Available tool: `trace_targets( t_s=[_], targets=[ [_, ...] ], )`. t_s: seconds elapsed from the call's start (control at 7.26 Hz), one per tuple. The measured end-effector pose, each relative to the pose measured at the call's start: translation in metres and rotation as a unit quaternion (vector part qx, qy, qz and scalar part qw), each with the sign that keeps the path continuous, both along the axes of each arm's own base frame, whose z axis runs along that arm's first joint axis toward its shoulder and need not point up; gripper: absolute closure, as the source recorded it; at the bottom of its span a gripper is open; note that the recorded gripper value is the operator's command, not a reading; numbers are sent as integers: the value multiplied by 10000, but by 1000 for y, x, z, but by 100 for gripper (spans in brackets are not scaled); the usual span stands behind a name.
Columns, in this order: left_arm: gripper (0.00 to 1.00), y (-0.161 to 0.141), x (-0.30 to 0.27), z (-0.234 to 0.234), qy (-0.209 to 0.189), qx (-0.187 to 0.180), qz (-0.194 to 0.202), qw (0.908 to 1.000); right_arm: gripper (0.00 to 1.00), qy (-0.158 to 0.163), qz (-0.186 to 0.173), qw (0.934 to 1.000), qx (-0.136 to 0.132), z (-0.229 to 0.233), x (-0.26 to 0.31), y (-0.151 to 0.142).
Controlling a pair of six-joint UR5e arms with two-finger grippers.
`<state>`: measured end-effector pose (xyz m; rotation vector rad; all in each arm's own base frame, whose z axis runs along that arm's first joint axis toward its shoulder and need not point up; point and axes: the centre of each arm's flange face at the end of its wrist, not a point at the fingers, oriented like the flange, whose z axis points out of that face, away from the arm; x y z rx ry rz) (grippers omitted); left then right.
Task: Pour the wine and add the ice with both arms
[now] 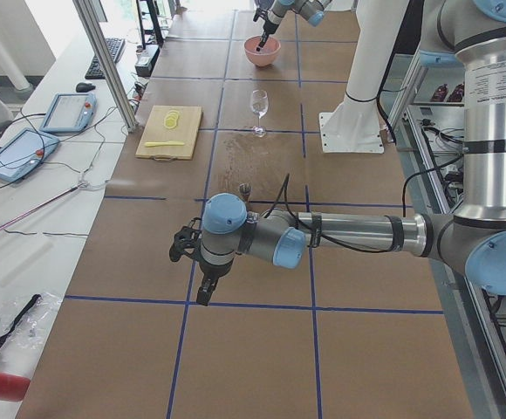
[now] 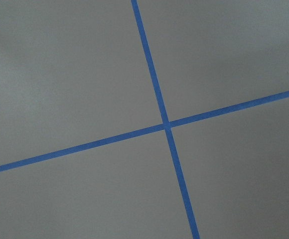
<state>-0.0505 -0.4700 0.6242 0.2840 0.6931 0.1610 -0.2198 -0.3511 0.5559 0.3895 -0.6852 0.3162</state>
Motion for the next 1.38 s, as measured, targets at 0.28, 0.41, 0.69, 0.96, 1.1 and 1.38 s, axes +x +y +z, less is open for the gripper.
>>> trace_targets(
  t_s=[0.28, 0.41, 0.69, 0.96, 1.1, 1.38],
  targets=[
    [0, 0, 0, -1, 4, 8, 1, 10000, 100, -240, -124, 9996, 121, -41, 0, 1],
    [0, 0, 0, -1, 1, 9, -2, 10000, 100, -338, -293, 9988, 218, -73, -1, -1],
    [0, 5, -1, 4, -23, -53, -13, 10000, 100, -435, -578, 9961, 506, -128, -19, -17],
    [0, 7, 0, 5, -76, 3, 228, 9997, 100, -452, -656, 9952, 571, -183, -51, -42],
    [0, 10, 0, 8, -123, -184, 451, 9987, 100, -453, -676, 9951, 557, -214, -69, -53],
    [0, 22, 2, 0, 79, -580, 763, 9954, 100, -561, -737, 9942, 542, -279, -103, -63]
  ],
)
